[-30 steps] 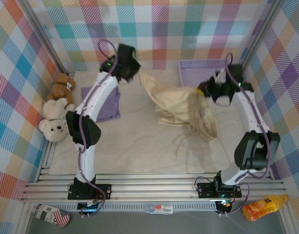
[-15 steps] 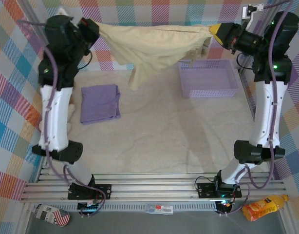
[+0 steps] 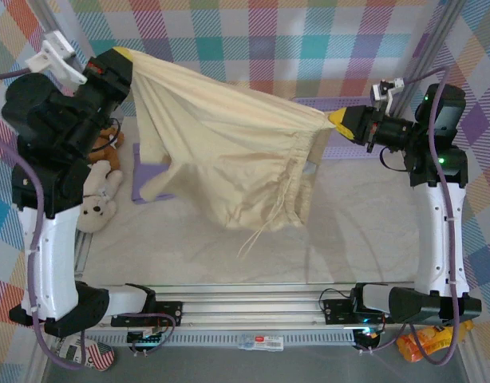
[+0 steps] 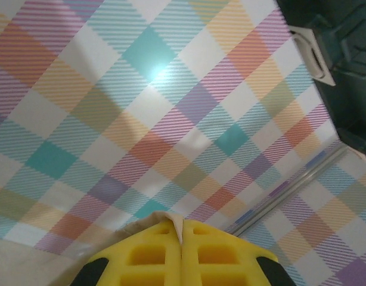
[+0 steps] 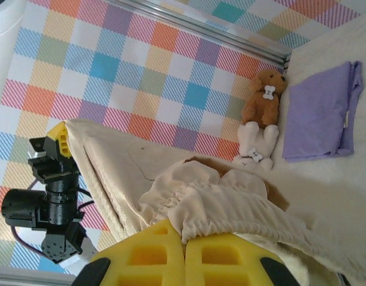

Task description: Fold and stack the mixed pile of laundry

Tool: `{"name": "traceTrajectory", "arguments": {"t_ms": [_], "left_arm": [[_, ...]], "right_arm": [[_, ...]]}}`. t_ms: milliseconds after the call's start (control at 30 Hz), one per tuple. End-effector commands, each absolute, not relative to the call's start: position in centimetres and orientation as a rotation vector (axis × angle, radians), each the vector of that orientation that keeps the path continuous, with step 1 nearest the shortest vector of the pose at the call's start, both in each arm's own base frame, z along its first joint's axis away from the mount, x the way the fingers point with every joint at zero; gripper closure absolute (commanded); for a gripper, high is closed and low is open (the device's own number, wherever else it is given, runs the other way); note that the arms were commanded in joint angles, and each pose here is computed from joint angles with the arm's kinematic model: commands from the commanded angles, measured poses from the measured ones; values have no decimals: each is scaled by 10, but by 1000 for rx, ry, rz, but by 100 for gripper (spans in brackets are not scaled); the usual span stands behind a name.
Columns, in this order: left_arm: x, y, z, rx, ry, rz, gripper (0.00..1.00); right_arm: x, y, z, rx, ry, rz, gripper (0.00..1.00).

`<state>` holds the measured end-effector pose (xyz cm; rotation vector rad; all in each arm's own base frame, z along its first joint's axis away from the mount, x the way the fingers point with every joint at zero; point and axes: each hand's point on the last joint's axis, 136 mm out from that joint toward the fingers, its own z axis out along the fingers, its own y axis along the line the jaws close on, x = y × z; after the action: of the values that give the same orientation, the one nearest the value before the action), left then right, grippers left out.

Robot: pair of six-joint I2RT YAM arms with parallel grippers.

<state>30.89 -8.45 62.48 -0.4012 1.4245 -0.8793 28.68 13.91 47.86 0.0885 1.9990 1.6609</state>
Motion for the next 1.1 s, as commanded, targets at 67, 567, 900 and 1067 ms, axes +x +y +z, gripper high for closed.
{"name": "traceTrajectory", "arguments": {"t_ms": [67, 567, 900, 1067], "left_arm": [[377, -84, 583, -507, 1494, -764, 100], [579, -123, 246, -580, 2345, -261, 0], [524, -144, 180, -669, 2411, -423, 0], [511, -162, 118, -707, 2537, -484, 0]], "right_arm": [[355, 120, 425, 295, 2029, 1567, 100], [492, 94, 198, 592, 2380, 1118, 39], [361, 110, 126, 345, 2771, 802, 40], [325, 117, 81, 253, 2929, 585, 41]]}}
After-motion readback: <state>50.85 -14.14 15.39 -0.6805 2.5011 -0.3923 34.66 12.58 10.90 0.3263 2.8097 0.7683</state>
